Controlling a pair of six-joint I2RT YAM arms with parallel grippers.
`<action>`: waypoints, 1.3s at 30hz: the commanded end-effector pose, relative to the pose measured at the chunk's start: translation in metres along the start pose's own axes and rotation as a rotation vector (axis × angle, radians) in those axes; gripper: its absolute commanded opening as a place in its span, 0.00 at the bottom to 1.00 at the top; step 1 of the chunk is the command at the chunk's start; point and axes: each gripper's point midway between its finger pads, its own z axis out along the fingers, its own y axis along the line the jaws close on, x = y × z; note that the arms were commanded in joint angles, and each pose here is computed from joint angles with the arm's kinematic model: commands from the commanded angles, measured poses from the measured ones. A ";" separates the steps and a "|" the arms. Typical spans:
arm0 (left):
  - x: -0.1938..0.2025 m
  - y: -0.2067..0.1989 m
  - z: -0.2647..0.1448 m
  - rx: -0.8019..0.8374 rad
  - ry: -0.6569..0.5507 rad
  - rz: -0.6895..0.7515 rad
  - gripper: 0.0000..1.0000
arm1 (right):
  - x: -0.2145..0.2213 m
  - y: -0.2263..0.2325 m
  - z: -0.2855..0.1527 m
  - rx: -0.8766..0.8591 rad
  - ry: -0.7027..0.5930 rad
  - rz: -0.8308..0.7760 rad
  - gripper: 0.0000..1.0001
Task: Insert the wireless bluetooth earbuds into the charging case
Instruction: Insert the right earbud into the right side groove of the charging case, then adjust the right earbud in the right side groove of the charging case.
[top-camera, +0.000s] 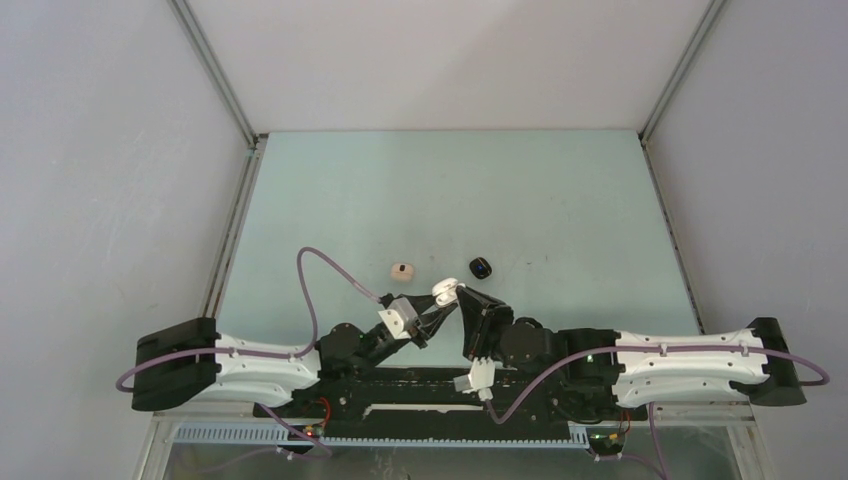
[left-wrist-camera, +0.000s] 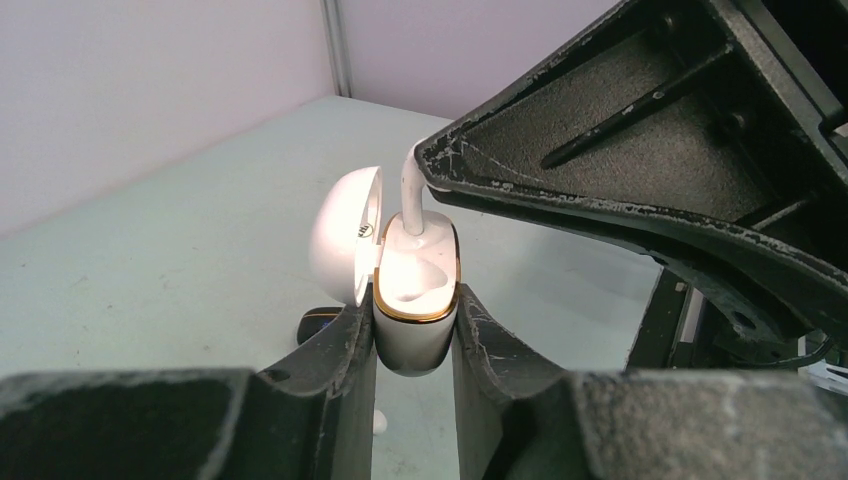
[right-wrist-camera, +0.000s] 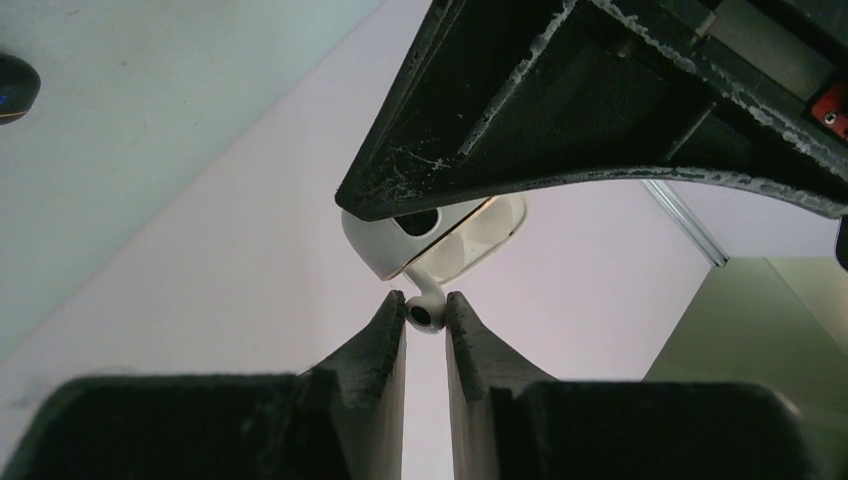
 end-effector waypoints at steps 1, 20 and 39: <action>-0.025 0.000 0.007 -0.015 -0.090 -0.049 0.00 | -0.009 0.003 0.003 -0.020 -0.012 -0.041 0.12; -0.019 0.001 0.005 -0.021 -0.079 -0.042 0.00 | 0.012 -0.026 -0.017 -0.018 0.007 0.201 0.59; 0.001 -0.026 0.000 0.175 -0.072 0.078 0.00 | 0.041 0.005 -0.100 -0.625 -0.489 1.533 0.53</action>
